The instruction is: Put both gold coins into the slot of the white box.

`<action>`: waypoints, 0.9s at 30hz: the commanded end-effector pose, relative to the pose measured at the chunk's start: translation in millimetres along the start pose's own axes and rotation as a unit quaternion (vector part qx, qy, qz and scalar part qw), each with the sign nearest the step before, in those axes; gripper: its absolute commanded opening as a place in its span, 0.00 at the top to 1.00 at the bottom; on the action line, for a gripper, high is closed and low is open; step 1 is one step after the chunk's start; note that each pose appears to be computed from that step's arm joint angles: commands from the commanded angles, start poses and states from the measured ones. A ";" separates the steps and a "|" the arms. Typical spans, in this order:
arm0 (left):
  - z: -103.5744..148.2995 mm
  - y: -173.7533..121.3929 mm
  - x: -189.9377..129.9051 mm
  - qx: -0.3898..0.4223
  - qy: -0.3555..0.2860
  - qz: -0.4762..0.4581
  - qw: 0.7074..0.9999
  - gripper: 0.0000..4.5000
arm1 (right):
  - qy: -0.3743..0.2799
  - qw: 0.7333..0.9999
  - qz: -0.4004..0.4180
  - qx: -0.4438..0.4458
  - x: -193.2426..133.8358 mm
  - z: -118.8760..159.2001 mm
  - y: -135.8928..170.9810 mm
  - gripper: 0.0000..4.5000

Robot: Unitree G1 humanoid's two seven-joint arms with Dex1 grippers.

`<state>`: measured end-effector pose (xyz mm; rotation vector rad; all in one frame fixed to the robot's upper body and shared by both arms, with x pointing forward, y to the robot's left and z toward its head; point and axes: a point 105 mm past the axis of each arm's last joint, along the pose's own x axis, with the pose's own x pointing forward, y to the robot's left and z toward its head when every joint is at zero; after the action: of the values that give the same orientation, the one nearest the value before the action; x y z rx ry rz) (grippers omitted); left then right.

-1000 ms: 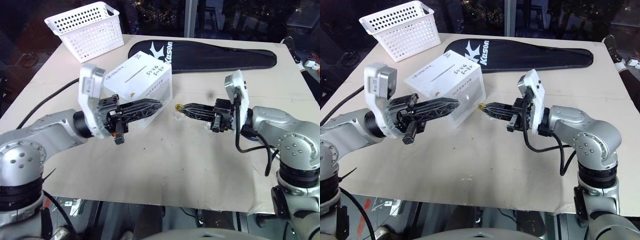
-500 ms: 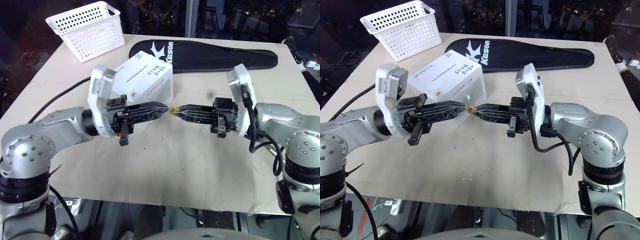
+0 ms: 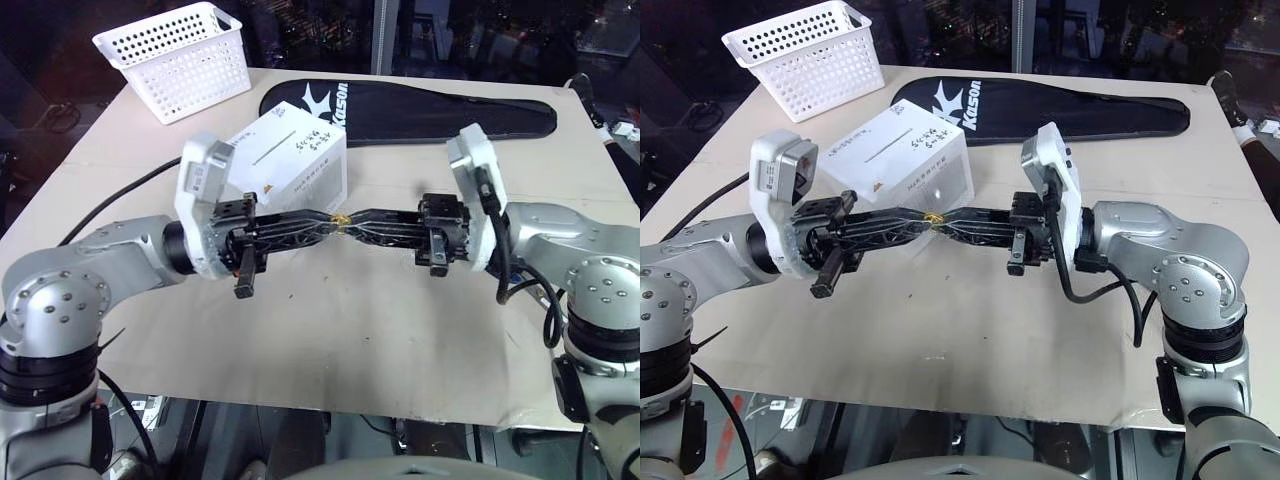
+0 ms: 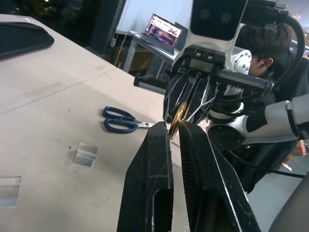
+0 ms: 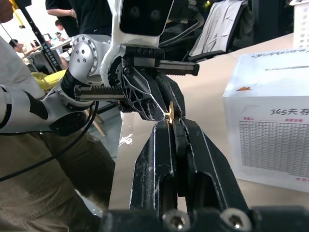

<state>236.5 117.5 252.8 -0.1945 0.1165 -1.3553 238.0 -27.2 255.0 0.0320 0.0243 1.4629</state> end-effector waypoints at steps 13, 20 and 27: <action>6.6 -7.9 5.6 0.004 -0.014 -0.029 0.999 0.96 | -0.022 0.999 0.044 -0.012 5.8 8.2 19.5 1.00; 13.8 -3.4 -2.5 0.002 -0.030 -0.010 0.999 1.00 | -0.038 0.998 0.039 0.000 2.1 9.4 18.0 0.71; 39.9 13.8 -27.1 0.014 -0.059 0.061 0.996 1.00 | -0.033 0.997 -0.034 -0.055 -15.4 13.0 6.0 0.07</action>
<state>251.0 140.7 270.3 -0.2575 0.0749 -1.2499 234.7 -35.5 252.5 0.0405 0.0041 1.4238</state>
